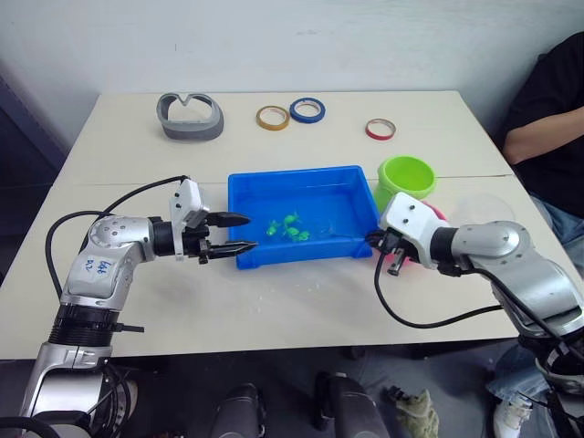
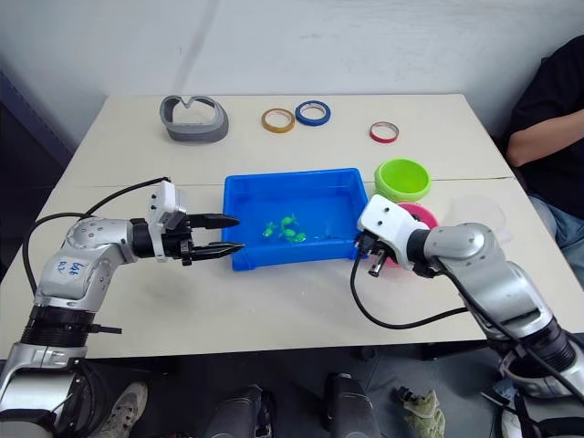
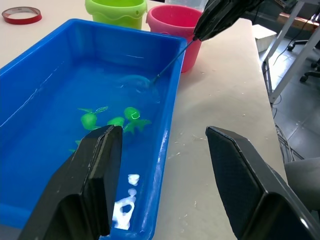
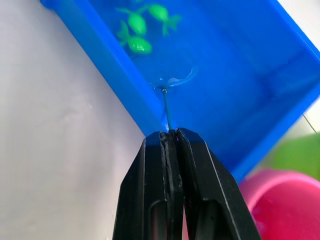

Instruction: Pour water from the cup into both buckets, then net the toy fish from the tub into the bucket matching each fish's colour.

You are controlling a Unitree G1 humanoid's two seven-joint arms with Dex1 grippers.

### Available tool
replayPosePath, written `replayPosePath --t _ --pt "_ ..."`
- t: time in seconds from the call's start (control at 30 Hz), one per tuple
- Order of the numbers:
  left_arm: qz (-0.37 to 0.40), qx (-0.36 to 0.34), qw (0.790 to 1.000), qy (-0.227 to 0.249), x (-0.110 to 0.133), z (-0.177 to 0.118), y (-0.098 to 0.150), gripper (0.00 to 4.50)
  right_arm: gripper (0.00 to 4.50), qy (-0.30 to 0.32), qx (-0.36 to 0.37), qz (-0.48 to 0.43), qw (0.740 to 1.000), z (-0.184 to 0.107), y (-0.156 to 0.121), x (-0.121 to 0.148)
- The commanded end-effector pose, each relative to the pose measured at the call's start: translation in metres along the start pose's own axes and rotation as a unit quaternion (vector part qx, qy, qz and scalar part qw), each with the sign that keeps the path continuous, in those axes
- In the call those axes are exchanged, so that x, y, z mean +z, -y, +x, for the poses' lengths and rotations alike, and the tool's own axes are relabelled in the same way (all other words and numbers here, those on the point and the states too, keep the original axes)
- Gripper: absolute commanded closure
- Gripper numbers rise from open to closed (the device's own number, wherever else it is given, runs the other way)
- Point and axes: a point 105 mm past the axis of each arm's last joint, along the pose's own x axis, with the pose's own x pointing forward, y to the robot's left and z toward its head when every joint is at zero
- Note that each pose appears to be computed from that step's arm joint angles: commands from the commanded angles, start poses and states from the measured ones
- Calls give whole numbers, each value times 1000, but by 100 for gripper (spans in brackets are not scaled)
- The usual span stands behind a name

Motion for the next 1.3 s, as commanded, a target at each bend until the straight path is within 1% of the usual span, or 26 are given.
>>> replayPosePath --t 0.03,0.23,0.47,0.57,0.63,0.7,0.83,0.93,1.1,1.3 --pt "19 9 1000 7 11 -6 -2 153 450 41 7 33 999 3 -7 15" --pt "21 11 1000 5 14 -8 -1 153 450 59 0 99 993 -1 -1 17" --pt "22 10 1000 6 16 -7 -2 153 450 51 -10 114 992 -14 7 13" --pt "23 8 1000 7 17 -5 -2 153 450 25 -13 78 997 -18 6 5" --pt "23 6 1000 8 17 -4 -2 153 450 2 -16 29 999 -19 6 0" --pt "23 4 1000 9 17 -3 -1 153 450 -6 -18 7 1000 -17 5 -2" --pt "22 4 1000 9 17 -3 -1 153 450 -8 -23 -1 1000 -16 8 -3" --pt "22 5 1000 8 16 -4 0 153 450 -12 -35 -1 999 -18 15 -5" --pt "20 5 1000 9 16 -4 0 153 450 -7 -46 0 999 -21 22 -1" --pt "20 4 1000 10 16 -4 1 153 450 -21 -60 -12 998 -28 27 -5"
